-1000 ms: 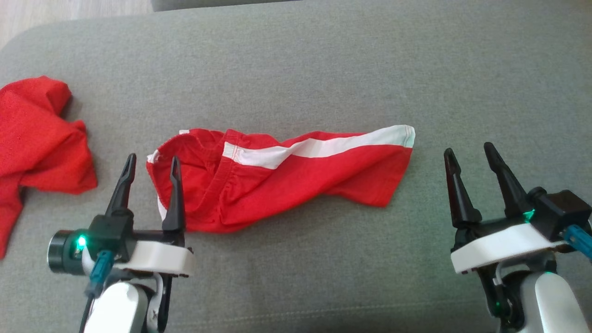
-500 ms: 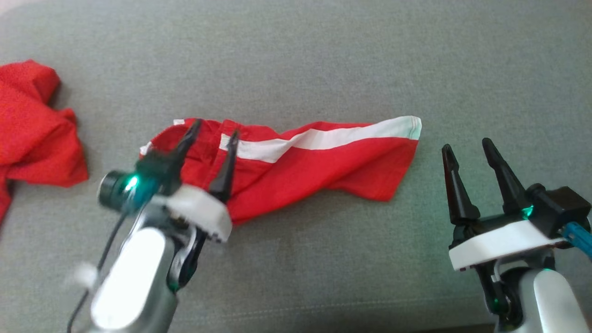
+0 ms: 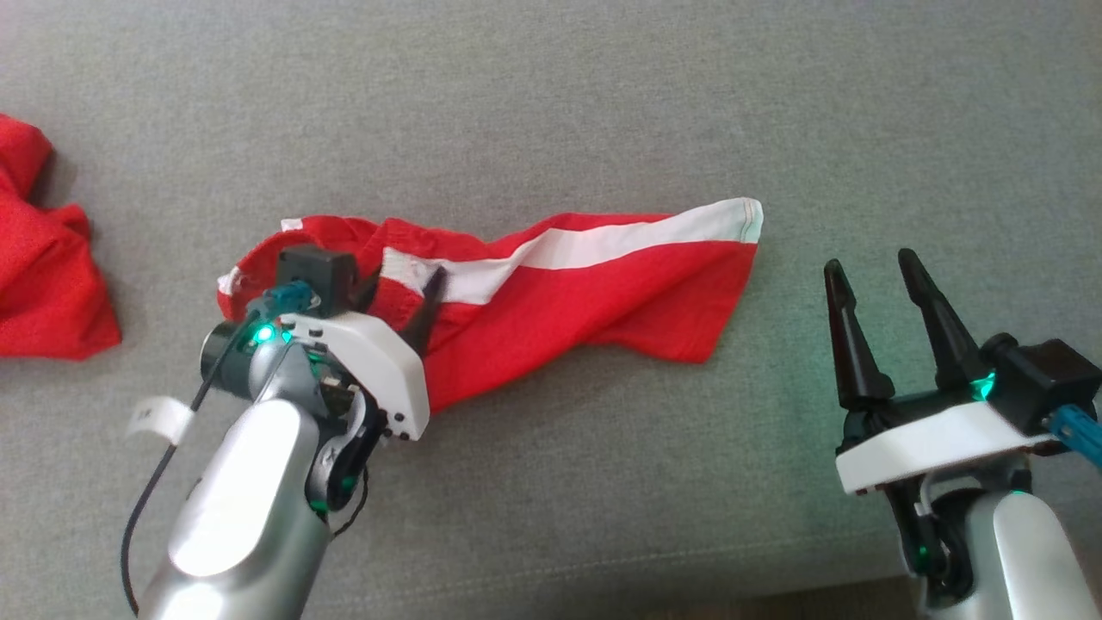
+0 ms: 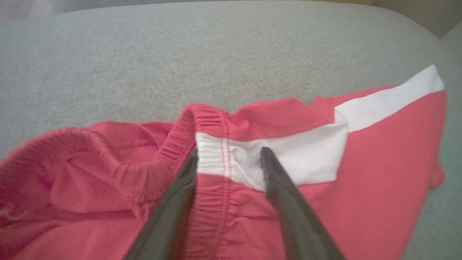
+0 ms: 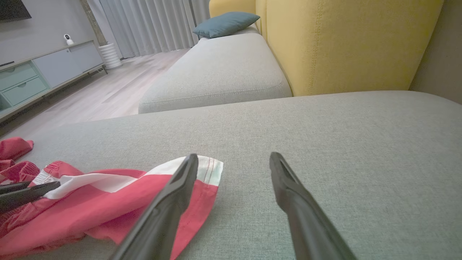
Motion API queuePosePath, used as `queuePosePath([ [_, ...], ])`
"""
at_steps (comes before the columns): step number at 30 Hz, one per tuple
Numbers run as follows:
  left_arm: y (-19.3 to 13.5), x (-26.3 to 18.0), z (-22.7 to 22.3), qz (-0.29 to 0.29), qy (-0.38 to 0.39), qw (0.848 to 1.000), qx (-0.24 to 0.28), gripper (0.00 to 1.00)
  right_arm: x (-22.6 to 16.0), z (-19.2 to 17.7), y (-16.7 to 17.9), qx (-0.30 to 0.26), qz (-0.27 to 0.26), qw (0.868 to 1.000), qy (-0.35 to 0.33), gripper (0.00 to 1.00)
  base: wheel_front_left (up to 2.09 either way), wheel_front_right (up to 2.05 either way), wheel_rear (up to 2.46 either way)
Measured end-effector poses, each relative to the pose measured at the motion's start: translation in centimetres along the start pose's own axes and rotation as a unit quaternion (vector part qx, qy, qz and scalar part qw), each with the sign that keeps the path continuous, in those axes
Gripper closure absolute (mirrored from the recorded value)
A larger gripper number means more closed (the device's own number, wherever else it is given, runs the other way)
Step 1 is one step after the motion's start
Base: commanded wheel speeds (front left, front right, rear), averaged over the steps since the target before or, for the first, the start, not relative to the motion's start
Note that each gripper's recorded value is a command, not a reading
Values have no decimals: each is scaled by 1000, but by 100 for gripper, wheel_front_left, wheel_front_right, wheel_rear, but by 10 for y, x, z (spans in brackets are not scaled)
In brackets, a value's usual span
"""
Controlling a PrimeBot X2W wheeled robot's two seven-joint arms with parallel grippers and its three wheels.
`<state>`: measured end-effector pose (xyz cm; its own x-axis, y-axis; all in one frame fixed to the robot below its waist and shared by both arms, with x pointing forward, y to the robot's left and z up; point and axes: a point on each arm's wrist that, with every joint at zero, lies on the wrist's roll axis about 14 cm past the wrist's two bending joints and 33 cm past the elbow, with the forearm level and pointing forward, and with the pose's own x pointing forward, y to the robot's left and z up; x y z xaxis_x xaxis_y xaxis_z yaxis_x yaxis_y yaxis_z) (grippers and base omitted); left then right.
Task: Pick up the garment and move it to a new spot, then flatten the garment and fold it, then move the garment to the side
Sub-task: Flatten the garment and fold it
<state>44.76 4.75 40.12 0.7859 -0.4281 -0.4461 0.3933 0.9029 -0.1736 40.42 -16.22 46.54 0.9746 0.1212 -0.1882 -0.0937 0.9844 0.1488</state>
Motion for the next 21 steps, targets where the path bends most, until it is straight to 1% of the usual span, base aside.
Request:
queuePosePath([
  [1,-1,0,1,-3,-2,1000,1,100,0,0,0,0,0,1000,1,0,0,0,0],
  [5,0,0,12,-4,-22,1000,13,100,2,-5,-4,1,-5,1000,6,0,0,0,0],
  [9,3,-1,18,-1,-31,999,19,100,11,-14,-2,0,2,999,33,0,0,0,0],
  [13,3,0,20,-1,-36,999,19,100,28,-26,-4,-11,22,997,78,0,0,0,0],
  [18,3,5,24,-5,-41,999,26,100,51,-41,13,-9,64,989,131,0,0,0,0],
  [21,8,9,20,-1,-38,999,23,100,64,-50,15,-8,76,984,162,0,0,0,0],
])
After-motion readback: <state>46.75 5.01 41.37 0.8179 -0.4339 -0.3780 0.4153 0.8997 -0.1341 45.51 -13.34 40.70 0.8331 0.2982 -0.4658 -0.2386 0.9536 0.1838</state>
